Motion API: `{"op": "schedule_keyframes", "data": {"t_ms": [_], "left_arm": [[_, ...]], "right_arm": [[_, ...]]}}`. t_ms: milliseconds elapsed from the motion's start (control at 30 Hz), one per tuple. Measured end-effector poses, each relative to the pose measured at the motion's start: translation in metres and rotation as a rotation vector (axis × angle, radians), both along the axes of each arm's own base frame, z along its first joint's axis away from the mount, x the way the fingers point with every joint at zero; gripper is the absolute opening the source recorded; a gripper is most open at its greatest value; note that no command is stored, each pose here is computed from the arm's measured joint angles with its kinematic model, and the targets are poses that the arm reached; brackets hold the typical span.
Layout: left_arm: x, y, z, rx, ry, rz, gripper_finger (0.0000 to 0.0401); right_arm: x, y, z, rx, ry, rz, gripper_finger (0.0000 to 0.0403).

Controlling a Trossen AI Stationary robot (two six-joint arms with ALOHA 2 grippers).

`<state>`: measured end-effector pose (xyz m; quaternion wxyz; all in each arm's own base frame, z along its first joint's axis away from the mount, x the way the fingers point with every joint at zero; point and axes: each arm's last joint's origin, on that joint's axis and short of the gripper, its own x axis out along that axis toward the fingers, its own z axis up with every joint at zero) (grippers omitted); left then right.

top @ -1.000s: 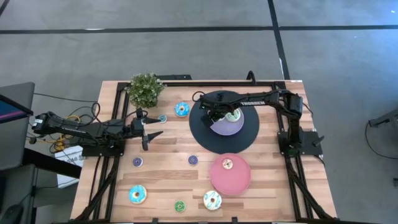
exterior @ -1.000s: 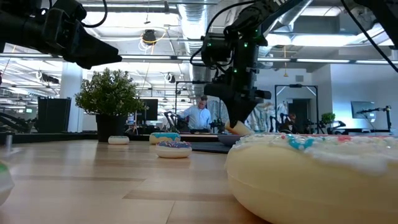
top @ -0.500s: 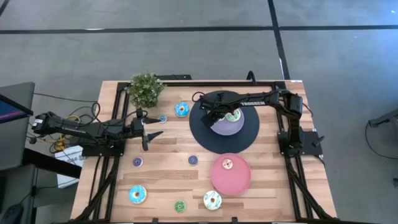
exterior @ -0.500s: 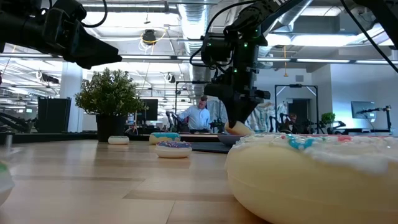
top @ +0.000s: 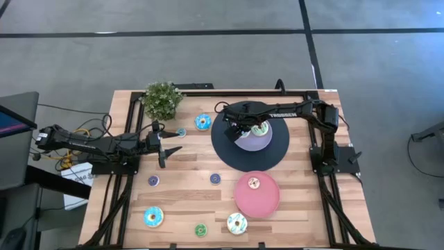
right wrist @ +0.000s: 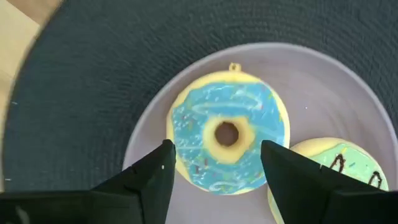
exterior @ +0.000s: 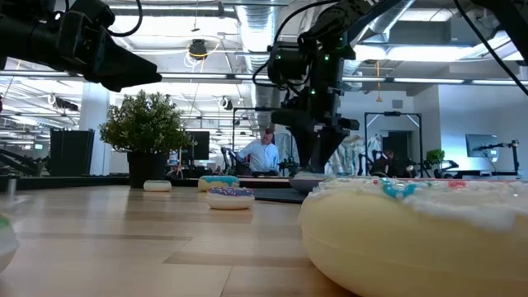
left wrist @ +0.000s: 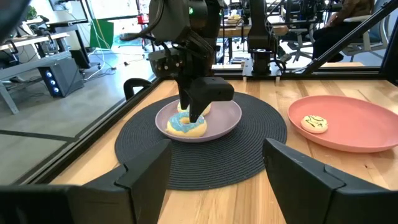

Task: Pick & Place donuts
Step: Put the right small purple donut into the pink plate

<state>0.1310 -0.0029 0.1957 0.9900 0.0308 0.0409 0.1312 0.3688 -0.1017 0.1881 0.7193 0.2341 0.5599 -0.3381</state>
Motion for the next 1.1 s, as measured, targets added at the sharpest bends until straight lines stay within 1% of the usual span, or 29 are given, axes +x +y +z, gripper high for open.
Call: {"op": "schedule_keyframes", "data": {"t_ms": [100, 167, 233, 300, 433, 567, 633, 700, 867, 967, 1100], "left_arm": [[0.000, 0.000, 0.000, 0.000, 0.000, 0.000, 0.0247], [0.000, 0.000, 0.000, 0.000, 0.000, 0.000, 0.0247], [0.000, 0.000, 0.000, 0.000, 0.000, 0.000, 0.0247], [0.000, 0.000, 0.000, 0.000, 0.000, 0.001, 0.0247], [0.000, 0.000, 0.000, 0.001, 0.001, 0.006, 0.0247], [0.000, 0.000, 0.000, 0.000, -0.002, 0.006, 0.0247], [0.000, 0.000, 0.000, 0.000, -0.002, 0.005, 0.0247], [0.000, 0.000, 0.000, 0.007, -0.001, 0.005, 0.0247], [0.000, 0.000, 0.003, 0.009, -0.035, -0.001, 0.0247], [0.002, -0.004, 0.005, -0.008, -0.057, -0.057, 0.0247], [0.006, -0.011, 0.006, -0.013, -0.073, -0.098, 0.0247]], "right_arm": [[-0.001, 0.001, 0.008, 0.006, 0.019, 0.002, 0.0229], [0.003, 0.003, 0.018, -0.012, -0.012, 0.037, 0.0226], [0.000, 0.008, 0.030, -0.023, -0.026, 0.080, 0.0222], [-0.002, 0.015, 0.047, -0.040, -0.077, 0.112, 0.0216], [-0.021, 0.041, 0.078, -0.053, -0.119, 0.183, 0.0203], [-0.053, 0.082, 0.098, -0.044, -0.192, 0.241, 0.0189], [-0.074, 0.106, 0.098, -0.034, -0.234, 0.248, 0.0183], [-0.095, 0.130, 0.096, -0.031, -0.288, 0.228, 0.0177], [-0.152, 0.192, 0.079, -0.013, -0.436, 0.169, 0.0168], [-0.181, 0.222, 0.065, -0.012, -0.545, 0.137, 0.0165], [-0.210, 0.249, 0.042, -0.053, -0.640, 0.137, 0.0164]]}}
